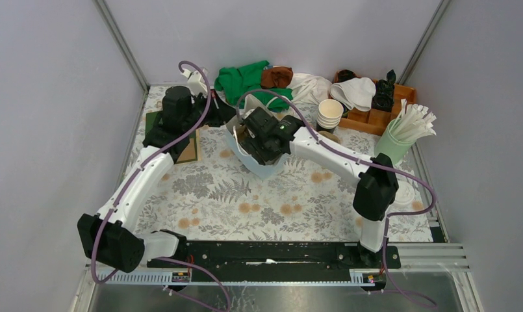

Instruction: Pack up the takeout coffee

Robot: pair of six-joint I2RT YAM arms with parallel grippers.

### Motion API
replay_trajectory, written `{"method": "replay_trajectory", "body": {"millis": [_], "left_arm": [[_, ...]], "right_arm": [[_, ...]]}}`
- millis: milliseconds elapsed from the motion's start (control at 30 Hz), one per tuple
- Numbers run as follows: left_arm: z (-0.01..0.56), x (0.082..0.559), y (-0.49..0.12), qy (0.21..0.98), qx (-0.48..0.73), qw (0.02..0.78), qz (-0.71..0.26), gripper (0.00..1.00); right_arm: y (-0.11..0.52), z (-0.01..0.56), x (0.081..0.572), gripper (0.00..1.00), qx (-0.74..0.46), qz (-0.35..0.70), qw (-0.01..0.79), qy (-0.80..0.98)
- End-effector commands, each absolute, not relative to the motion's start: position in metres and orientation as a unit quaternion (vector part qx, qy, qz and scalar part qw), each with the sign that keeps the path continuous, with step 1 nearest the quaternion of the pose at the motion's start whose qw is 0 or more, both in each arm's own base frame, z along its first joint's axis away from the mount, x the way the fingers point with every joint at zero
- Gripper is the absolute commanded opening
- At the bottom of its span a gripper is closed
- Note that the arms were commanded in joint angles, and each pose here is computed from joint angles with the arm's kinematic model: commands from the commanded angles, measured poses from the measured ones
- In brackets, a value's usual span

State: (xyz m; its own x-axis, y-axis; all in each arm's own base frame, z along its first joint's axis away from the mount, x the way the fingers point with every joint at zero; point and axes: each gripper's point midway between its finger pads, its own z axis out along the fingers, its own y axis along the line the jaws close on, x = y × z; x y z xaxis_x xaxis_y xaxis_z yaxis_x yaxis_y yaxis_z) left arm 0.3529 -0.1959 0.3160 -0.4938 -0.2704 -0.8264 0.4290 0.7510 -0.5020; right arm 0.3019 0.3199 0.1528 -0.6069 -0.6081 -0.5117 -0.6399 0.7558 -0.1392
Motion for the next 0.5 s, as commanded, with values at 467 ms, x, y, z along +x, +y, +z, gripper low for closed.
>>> {"method": "replay_trajectory", "body": {"millis": [467], "left_arm": [[0.287,0.319,-0.249,0.788,0.097,0.398,-0.459,0.00]], "right_arm": [[0.256,0.190,0.248,0.61,-0.316,0.009,0.199,0.928]]}}
